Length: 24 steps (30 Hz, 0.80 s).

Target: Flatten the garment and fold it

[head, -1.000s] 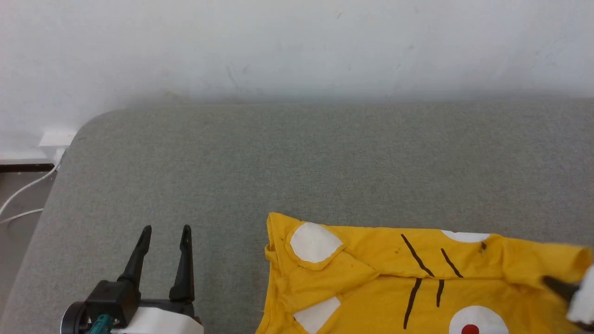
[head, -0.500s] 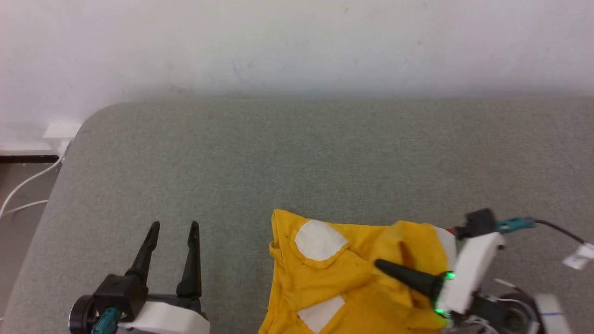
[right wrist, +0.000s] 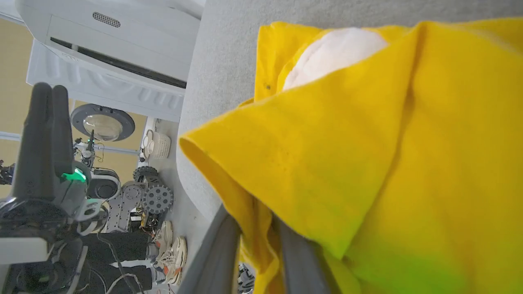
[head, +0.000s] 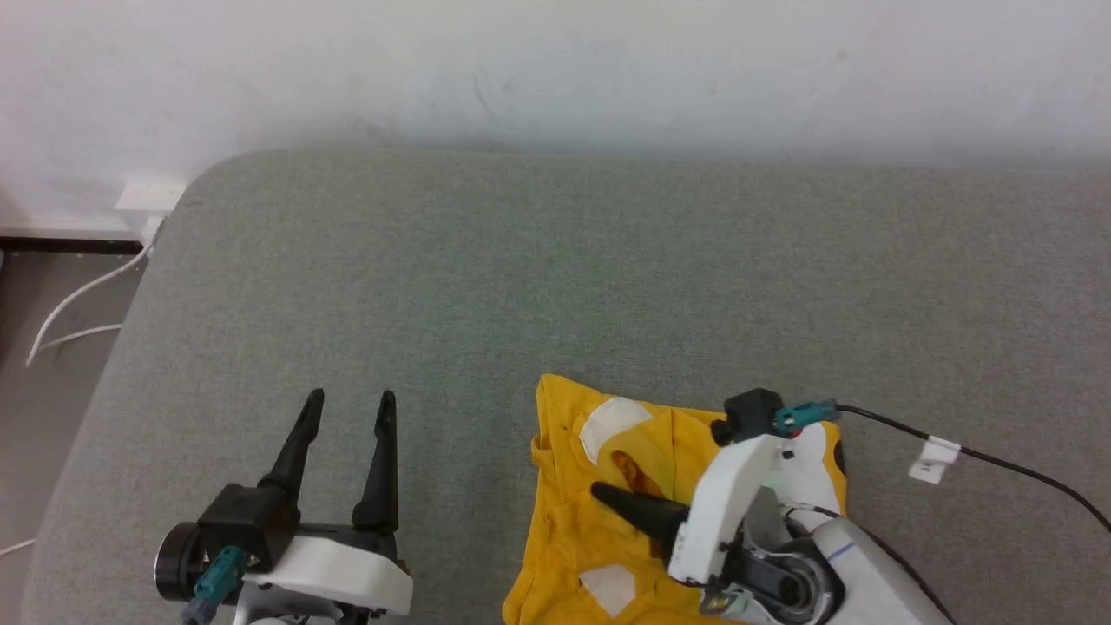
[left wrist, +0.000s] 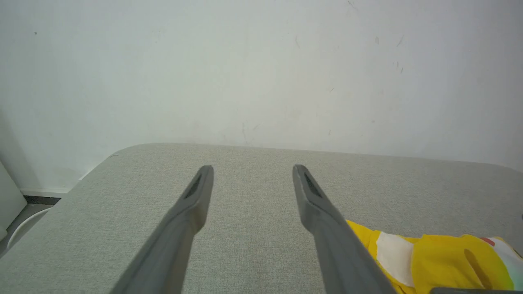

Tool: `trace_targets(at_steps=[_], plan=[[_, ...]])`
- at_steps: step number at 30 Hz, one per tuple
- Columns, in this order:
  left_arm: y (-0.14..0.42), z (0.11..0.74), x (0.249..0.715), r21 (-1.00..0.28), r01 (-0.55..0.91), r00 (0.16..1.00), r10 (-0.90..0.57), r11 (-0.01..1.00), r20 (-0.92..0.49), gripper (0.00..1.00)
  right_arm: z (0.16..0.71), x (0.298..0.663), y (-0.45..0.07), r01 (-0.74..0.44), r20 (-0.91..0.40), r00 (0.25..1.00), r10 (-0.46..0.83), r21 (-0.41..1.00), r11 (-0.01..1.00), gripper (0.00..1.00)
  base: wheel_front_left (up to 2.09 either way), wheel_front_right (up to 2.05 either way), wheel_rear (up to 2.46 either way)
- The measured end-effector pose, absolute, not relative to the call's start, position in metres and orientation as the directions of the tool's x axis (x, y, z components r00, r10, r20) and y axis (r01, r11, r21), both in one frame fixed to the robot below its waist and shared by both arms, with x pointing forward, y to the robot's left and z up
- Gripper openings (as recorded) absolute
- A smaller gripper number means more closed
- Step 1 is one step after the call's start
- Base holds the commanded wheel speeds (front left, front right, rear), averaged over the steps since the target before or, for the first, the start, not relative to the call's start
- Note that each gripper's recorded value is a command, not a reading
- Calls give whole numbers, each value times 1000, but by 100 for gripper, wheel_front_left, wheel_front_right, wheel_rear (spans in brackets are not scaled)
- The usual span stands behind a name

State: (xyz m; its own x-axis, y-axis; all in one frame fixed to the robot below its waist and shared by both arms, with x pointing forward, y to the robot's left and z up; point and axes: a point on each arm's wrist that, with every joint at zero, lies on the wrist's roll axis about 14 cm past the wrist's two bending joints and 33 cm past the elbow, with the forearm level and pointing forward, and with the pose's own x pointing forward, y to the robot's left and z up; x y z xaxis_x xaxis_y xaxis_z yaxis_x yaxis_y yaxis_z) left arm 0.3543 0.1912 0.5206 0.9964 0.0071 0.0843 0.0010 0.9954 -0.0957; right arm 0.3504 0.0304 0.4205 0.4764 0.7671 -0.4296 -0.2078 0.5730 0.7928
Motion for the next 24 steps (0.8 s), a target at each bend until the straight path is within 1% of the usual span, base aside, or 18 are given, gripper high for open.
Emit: trace_targets(at_steps=[1, 2, 5, 8, 12, 14, 16, 18, 21, 24], plan=[[192, 519, 355, -96, -1, 997, 9, 995, 80, 100, 417, 350, 33, -214, -437, 470, 767, 787, 579, 96, 0, 0, 0], [193, 517, 356, -95, -5, 997, 12, 995, 75, 100, 415, 350, 37, -225, -441, 462, 769, 781, 583, 100, 0, 0, 0], [193, 515, 357, -97, -5, 998, 11, 995, 68, 100, 421, 351, 50, -283, -422, 457, 783, 765, 578, 100, 0, 0, 0], [193, 514, 359, -96, -4, 998, 10, 995, 68, 100, 433, 355, 60, -391, -410, 450, 793, 708, 588, 100, 0, 0, 0], [192, 514, 360, -96, 0, 997, 7, 995, 72, 100, 450, 355, 67, -563, -401, 437, 805, 576, 592, 100, 0, 0, 0], [191, 516, 361, -96, 4, 997, 3, 995, 76, 100, 458, 356, 64, -635, -392, 449, 803, 492, 595, 100, 0, 0, 0], [189, 517, 361, -98, 9, 997, -1, 995, 81, 100, 466, 362, 54, -692, -378, 485, 788, 385, 611, 100, 0, 0, 0], [187, 519, 362, -99, 15, 996, -6, 995, 87, 100, 473, 373, 37, -717, -354, 546, 760, 271, 642, 100, 0, 0, 0], [184, 522, 363, -104, 24, 995, -14, 994, 96, 100, 490, 392, 8, -694, -282, 651, 705, 154, 703, 100, 0, 0, 0], [182, 522, 364, -105, 28, 995, -18, 994, 97, 100, 503, 402, -27, -625, -205, 751, 628, 86, 776, 100, 0, 0, 0]])
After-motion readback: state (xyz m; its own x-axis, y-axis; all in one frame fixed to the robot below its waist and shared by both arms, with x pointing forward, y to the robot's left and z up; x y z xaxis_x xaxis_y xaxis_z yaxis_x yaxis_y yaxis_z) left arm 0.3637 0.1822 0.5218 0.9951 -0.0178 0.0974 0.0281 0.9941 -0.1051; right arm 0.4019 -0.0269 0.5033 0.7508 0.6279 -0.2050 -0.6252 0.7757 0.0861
